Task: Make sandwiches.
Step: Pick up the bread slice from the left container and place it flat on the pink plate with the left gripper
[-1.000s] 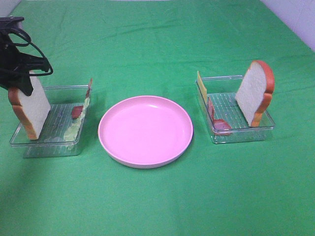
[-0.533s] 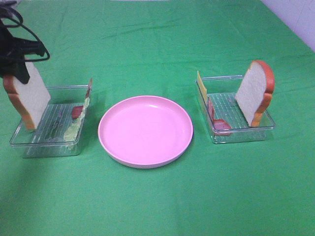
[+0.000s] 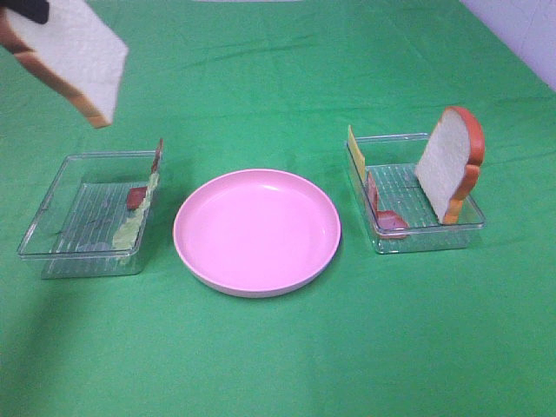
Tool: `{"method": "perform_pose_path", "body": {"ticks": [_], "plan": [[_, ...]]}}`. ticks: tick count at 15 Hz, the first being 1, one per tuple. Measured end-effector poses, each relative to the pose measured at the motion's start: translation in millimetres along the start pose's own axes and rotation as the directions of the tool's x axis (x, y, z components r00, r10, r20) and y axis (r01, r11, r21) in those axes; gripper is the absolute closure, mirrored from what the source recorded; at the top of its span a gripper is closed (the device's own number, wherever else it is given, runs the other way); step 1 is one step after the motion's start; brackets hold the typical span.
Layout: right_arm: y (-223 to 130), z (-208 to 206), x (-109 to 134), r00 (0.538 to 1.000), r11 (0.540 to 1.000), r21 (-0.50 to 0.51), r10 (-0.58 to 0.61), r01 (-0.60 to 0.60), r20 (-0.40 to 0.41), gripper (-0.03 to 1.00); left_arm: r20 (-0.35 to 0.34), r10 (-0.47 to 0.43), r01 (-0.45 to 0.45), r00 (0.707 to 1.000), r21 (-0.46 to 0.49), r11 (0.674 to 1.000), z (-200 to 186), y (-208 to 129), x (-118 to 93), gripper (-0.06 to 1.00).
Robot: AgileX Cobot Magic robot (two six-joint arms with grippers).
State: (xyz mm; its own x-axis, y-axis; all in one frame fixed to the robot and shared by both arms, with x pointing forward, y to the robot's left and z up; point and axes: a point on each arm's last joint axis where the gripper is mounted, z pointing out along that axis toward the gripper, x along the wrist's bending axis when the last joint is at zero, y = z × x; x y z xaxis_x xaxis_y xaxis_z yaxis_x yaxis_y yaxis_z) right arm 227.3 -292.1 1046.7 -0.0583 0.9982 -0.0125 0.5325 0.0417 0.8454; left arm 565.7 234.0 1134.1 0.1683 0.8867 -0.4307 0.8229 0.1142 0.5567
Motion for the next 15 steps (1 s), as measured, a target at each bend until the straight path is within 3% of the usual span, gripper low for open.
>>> {"method": "perform_pose_path", "body": {"ticks": [2, 4, 8, 15], "plan": [[0.0, 0.0, 0.0, 1.000, 1.000, 0.000, 0.000, 0.000, 0.000, 0.25, 0.170, -0.006, 0.003, 0.985, 0.019, 1.000, 11.4, 0.5, -12.1, 0.74], [0.0, 0.0, 0.0, 1.000, 1.000, 0.000, 0.000, 0.000, 0.000, 0.25, 0.275, -0.036, 0.014, 0.961, 0.080, 0.997, 40.6, -2.9, -22.6, 0.74], [0.0, 0.0, 0.0, 1.000, 1.000, 0.000, 0.000, 0.000, 0.000, 0.25, 0.312, -0.056, -0.015, 0.948, 0.223, 0.975, 105.9, -26.2, -45.5, 0.74], [0.0, 0.0, 0.0, 1.000, 1.000, 0.000, 0.000, 0.000, 0.000, 0.25, 0.257, -0.072, -0.019, 0.964, 0.336, 0.942, 199.5, -72.3, -62.4, 0.74]]}}
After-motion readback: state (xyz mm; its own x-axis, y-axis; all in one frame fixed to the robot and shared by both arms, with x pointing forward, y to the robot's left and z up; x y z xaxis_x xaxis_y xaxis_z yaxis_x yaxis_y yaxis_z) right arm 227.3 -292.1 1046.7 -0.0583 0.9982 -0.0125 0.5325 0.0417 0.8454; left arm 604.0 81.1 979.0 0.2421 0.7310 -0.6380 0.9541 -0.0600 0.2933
